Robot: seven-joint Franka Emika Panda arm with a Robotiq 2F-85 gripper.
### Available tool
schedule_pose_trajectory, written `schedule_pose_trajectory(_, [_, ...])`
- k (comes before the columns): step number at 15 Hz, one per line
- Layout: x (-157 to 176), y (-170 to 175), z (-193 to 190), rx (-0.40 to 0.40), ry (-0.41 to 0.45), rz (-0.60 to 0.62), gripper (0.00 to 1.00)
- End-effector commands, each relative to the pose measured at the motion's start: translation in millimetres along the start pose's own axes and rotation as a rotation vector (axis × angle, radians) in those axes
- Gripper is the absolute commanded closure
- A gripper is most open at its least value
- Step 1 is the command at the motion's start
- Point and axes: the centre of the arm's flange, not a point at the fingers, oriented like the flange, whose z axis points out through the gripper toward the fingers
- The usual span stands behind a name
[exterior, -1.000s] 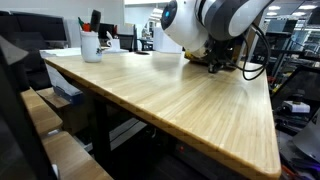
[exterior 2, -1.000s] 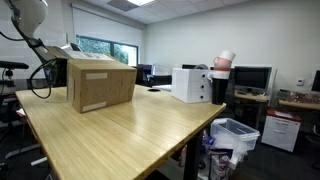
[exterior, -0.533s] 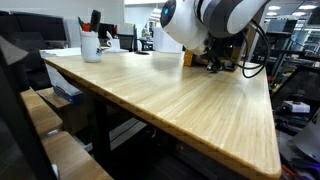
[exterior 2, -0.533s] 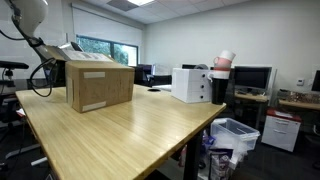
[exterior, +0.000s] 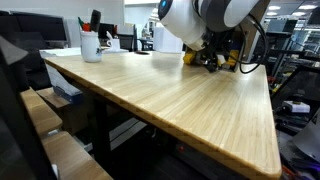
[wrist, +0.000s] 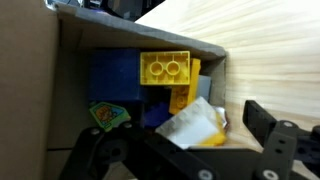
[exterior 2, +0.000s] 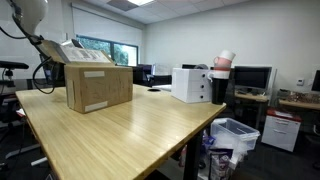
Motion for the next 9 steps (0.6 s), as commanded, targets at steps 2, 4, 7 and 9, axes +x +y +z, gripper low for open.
schedule_pose_trajectory(2, [-5, 8, -2, 0.071, -0.023, -0.04, 0.0])
schedule_pose_trajectory(4, [-11, 17, -8, 0.114, -0.025, -0.065, 0.0])
schedule_pose_trajectory(7, [-19, 29, -16, 0.167, -0.013, -0.099, 0.0])
schedule_pose_trajectory(9, [-25, 43, -23, 0.207, 0.002, -0.12, 0.0])
